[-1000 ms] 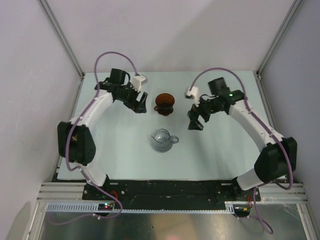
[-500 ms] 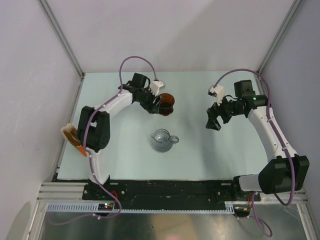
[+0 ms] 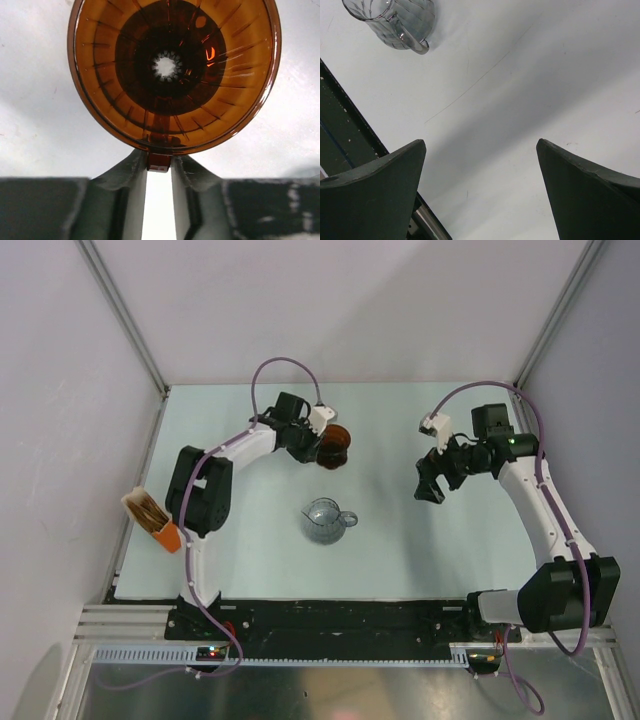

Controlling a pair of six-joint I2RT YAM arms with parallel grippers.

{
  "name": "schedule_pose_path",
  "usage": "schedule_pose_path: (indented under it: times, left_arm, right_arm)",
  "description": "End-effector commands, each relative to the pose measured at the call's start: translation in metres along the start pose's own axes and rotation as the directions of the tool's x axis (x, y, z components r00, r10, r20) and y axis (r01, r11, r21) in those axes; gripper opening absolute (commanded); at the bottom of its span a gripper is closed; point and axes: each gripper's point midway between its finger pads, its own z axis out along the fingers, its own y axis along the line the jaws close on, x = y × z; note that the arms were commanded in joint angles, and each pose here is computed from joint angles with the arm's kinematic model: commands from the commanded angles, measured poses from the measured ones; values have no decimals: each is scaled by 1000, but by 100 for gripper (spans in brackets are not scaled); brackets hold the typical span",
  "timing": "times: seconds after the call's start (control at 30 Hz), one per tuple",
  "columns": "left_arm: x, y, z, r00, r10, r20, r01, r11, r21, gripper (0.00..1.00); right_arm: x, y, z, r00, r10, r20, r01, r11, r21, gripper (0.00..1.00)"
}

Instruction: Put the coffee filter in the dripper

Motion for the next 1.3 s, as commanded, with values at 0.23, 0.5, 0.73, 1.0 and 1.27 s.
schedule_pose_path:
  times: [0.23,0.5,0.73,1.0,1.27]
  left_arm:
    - [-42,-3,-51,979,119,166,-109,992,-70,0]
    - [-52,-47,-142,923,212,320,-200,977,-70,0]
    - [-15,-96,-182,921,260,291,-284,958,44,0]
    - [37,-140,-176,917,342,203,-372,919,134,0]
    - [52,-147,-165,913,374,163,-398,904,155,0]
  right_arm:
    - [-4,2,-5,999,-22,23,22,1000,12,99]
    - [-4,9,-2,999,-29,21,29,999,-18,99]
    - [-7,17,4,999,-36,21,37,998,-55,99]
    - [-9,24,12,997,-71,13,72,994,-80,99]
    - [-11,30,16,995,-98,8,98,991,-92,99]
